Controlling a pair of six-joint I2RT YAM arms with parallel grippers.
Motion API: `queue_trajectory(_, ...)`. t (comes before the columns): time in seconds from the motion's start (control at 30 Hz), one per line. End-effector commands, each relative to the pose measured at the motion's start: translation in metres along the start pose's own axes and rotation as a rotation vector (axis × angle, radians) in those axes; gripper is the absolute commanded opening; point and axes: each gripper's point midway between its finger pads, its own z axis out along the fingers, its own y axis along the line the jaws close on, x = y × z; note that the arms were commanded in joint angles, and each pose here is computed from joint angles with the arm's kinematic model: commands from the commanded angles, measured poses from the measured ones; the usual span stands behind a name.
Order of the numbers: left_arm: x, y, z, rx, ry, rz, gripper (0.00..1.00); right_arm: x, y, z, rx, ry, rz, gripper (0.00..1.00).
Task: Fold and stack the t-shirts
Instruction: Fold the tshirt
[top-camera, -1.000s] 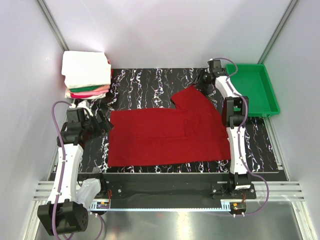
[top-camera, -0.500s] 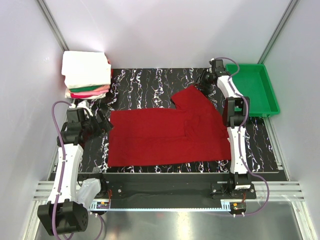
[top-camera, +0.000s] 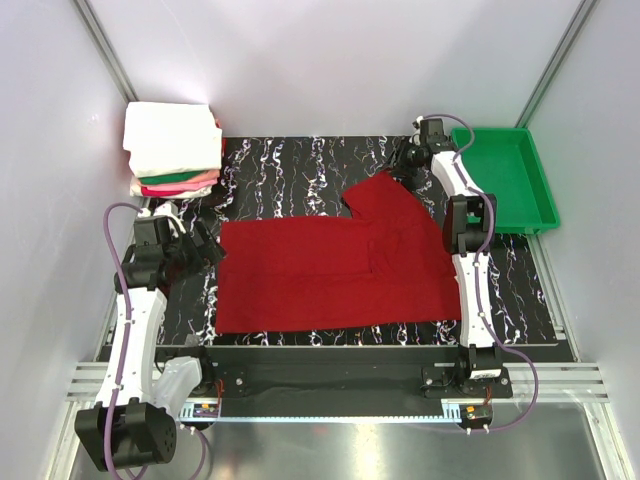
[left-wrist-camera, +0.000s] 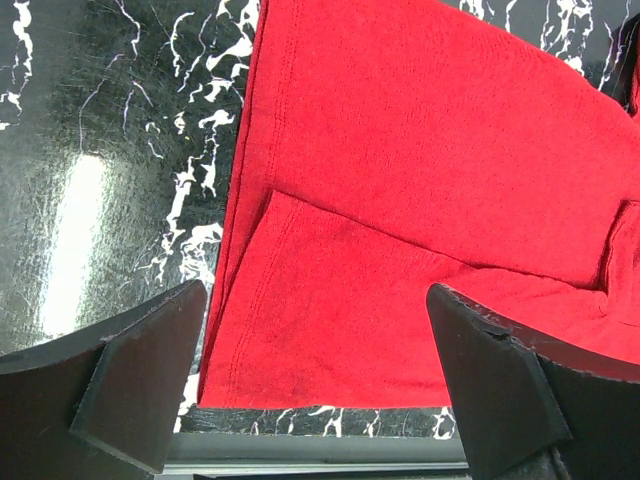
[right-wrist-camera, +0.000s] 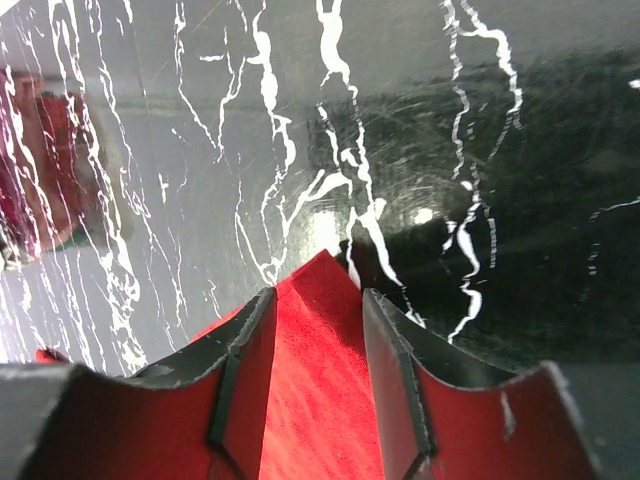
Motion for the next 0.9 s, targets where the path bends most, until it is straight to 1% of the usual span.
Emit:
queue_trajectory(0.0, -0.014, -0.001, -0.003, -0.008, -0.069, 0.004, 0.99, 0.058, -0.028, 0.022, 0.115, 0.155, 0.003, 0.47)
queue_trajectory(0.13, -0.013, -0.003, -0.005, -0.007, -0.078, 0.014, 0.99, 0.06, -0.033, 0.018, 0.164, 0.163, -0.006, 0.42)
queue_trajectory(0.23, -0.013, -0.002, -0.004, -0.009, -0.077, 0.013, 0.99, 0.059, -0.039, 0.016, 0.203, 0.158, -0.016, 0.32)
queue_trajectory(0.27, -0.013, -0.002, -0.004, -0.009, -0.076, 0.013, 0.99, 0.06, -0.041, 0.016, 0.212, 0.159, -0.017, 0.26)
queue_trajectory(0.3, -0.013, -0.002, -0.003, -0.01, -0.071, 0.014, 0.99, 0.059, -0.041, 0.015, 0.217, 0.157, -0.021, 0.16)
queue_trajectory(0.37, -0.017, -0.001, 0.0, -0.021, -0.071, 0.017, 0.99, 0.055, -0.04, 0.014, 0.213, 0.15, -0.021, 0.08)
queue_trajectory(0.4, -0.02, -0.001, 0.001, -0.027, -0.074, 0.014, 0.99, 0.057, -0.037, 0.014, 0.206, 0.155, -0.021, 0.0)
queue_trajectory(0.47, -0.025, -0.003, 0.006, -0.026, -0.074, 0.002, 0.97, 0.048, -0.024, 0.007, 0.173, 0.139, -0.021, 0.0)
queue_trajectory(0.5, -0.028, -0.005, 0.015, -0.017, -0.062, -0.007, 0.95, 0.047, -0.019, 0.007, 0.153, 0.126, -0.018, 0.0)
queue_trajectory(0.53, -0.031, -0.009, 0.02, -0.003, -0.056, -0.016, 0.92, 0.033, -0.002, -0.006, 0.122, 0.091, -0.029, 0.0)
queue_trajectory(0.57, -0.034, -0.01, 0.033, -0.002, -0.034, -0.04, 0.87, 0.029, 0.007, -0.012, 0.103, 0.079, -0.033, 0.0)
queue_trajectory(0.67, -0.048, -0.018, 0.051, 0.023, -0.028, -0.066, 0.82, 0.017, 0.032, -0.033, 0.058, 0.051, -0.048, 0.0)
queue_trajectory(0.73, -0.053, -0.014, 0.076, -0.002, -0.004, -0.077, 0.79, 0.011, 0.048, -0.048, 0.037, 0.034, -0.053, 0.0)
queue_trajectory(0.77, -0.061, -0.011, 0.091, -0.026, 0.008, -0.085, 0.72, 0.015, 0.045, -0.051, 0.036, 0.045, -0.036, 0.0)
queue_trajectory(0.8, -0.064, -0.009, 0.1, -0.042, 0.015, -0.087, 0.69, 0.009, 0.06, -0.062, 0.015, 0.022, -0.047, 0.0)
queue_trajectory(0.83, -0.068, -0.008, 0.107, -0.052, 0.022, -0.09, 0.66, 0.008, 0.064, -0.067, 0.005, 0.014, -0.045, 0.0)
queue_trajectory(0.87, -0.071, -0.007, 0.124, -0.065, 0.046, -0.105, 0.63, 0.017, 0.063, -0.068, -0.006, 0.038, -0.029, 0.0)
